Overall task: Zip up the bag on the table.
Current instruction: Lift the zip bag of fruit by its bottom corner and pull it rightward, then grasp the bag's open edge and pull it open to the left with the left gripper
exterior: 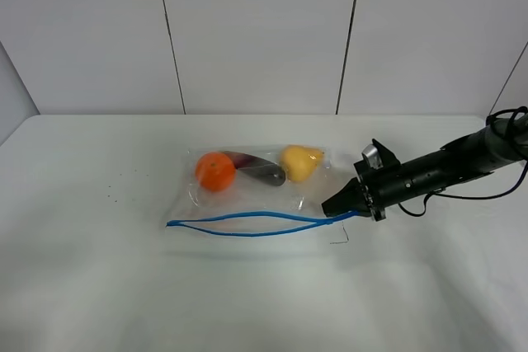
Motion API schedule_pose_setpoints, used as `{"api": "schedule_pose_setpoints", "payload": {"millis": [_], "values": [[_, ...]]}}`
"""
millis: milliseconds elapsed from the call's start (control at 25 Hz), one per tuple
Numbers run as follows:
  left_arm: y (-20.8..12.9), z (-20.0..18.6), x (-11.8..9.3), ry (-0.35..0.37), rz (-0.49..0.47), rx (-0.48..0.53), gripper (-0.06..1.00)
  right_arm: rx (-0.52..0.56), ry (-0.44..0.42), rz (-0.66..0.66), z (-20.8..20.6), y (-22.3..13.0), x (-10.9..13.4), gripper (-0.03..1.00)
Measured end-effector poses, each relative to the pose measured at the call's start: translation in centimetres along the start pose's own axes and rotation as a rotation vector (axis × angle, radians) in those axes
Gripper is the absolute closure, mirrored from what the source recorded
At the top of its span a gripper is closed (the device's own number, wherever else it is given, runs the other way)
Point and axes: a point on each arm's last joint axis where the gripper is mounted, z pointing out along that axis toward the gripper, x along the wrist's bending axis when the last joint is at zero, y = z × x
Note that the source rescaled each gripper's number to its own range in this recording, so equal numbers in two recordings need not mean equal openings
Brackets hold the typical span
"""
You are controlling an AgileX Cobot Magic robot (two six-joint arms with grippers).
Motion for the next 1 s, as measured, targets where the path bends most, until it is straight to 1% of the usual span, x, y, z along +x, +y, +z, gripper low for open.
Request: {"api": "schedule_pose_setpoints", "payload": {"millis": [400, 560, 680, 760, 800, 880, 1000], "values": [[0.0, 0.0, 0.0, 0.001, 0.0, 0.0, -0.05, -0.052, -0.017, -0.073, -2.1, 1.0, 3.9, 0.93], [0.0, 0.0, 0.0, 0.001, 0.0, 0.0, -0.05, -0.065, -0.02, -0.089, -2.6, 1.1, 4.9, 0.93], [0.3, 0.0, 0.0, -0.001, 0.0, -0.003, -0.05, -0.058, -0.026, -0.076, -2.7, 1.1, 5.1, 0.93], [1.3, -0.1, 0.0, -0.001, 0.02, 0.001, -0.05, -0.048, -0.032, -0.07, -2.7, 1.0, 5.0, 0.93], [2.3, 0.0, 0.0, 0.0, 0.048, -0.005, -0.05, -0.044, -0.035, -0.071, -2.7, 1.0, 5.0, 0.93], [4.8, 0.3, 0.1, 0.002, 0.099, -0.029, -0.05, -0.041, -0.036, -0.066, -2.7, 0.9, 5.0, 0.93], [9.8, 0.9, 0.1, 0.001, 0.125, -0.083, -0.05, -0.041, -0.037, -0.062, -2.7, 0.9, 5.0, 0.93]]}}
